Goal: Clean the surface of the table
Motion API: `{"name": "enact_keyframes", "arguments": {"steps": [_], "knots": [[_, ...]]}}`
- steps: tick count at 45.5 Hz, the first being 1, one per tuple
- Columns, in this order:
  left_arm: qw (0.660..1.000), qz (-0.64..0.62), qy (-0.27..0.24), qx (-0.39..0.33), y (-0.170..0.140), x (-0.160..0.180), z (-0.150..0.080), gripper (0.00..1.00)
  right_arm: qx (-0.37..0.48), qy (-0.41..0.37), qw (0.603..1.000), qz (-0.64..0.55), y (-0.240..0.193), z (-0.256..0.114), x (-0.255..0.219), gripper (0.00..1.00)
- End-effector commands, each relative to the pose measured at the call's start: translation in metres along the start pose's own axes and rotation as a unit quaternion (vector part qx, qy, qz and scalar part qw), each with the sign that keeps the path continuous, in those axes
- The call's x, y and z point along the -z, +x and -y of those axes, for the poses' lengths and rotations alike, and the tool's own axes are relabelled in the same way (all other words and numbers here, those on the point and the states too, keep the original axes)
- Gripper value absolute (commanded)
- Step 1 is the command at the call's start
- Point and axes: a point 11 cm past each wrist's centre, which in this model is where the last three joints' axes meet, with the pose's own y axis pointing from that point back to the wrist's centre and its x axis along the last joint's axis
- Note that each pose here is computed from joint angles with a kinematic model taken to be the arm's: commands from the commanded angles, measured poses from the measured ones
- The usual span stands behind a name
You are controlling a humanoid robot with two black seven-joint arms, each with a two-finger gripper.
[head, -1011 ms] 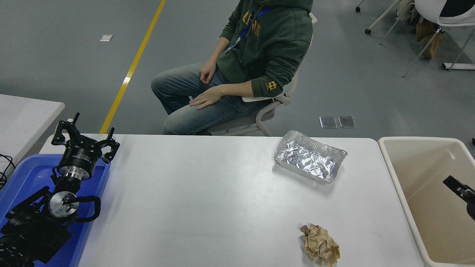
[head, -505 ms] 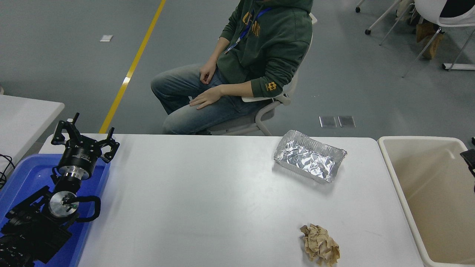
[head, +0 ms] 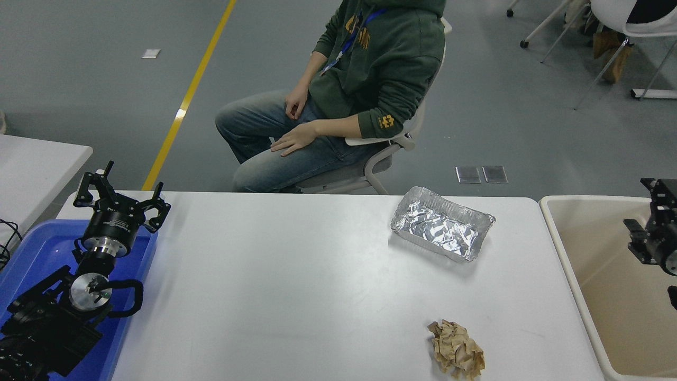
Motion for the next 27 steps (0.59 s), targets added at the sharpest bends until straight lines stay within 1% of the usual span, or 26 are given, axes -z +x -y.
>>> {"name": "enact_keyframes", "arguments": {"steps": [1,6,12,21,27], "knots": [[1.000,0.000,0.000,0.000,0.000,0.000,0.000,1.00,0.071,0.026,0.993,0.094,-0.049,-0.012,0.000,1.00],[1.000,0.000,0.000,0.000,0.000,0.000,0.000,1.00,0.084,0.024,0.989,0.121,-0.064,-0.012,-0.009,1.00],[1.000,0.000,0.000,0.000,0.000,0.000,0.000,1.00,0.083,0.044,0.978,0.188,-0.096,-0.008,-0.018,1.00],[1.000,0.000,0.000,0.000,0.000,0.000,0.000,1.00,0.047,0.060,0.971,0.226,-0.105,-0.005,-0.037,1.00],[1.000,0.000,0.000,0.000,0.000,0.000,0.000,1.00,0.028,0.055,0.971,0.232,-0.107,-0.004,-0.051,1.00]]}}
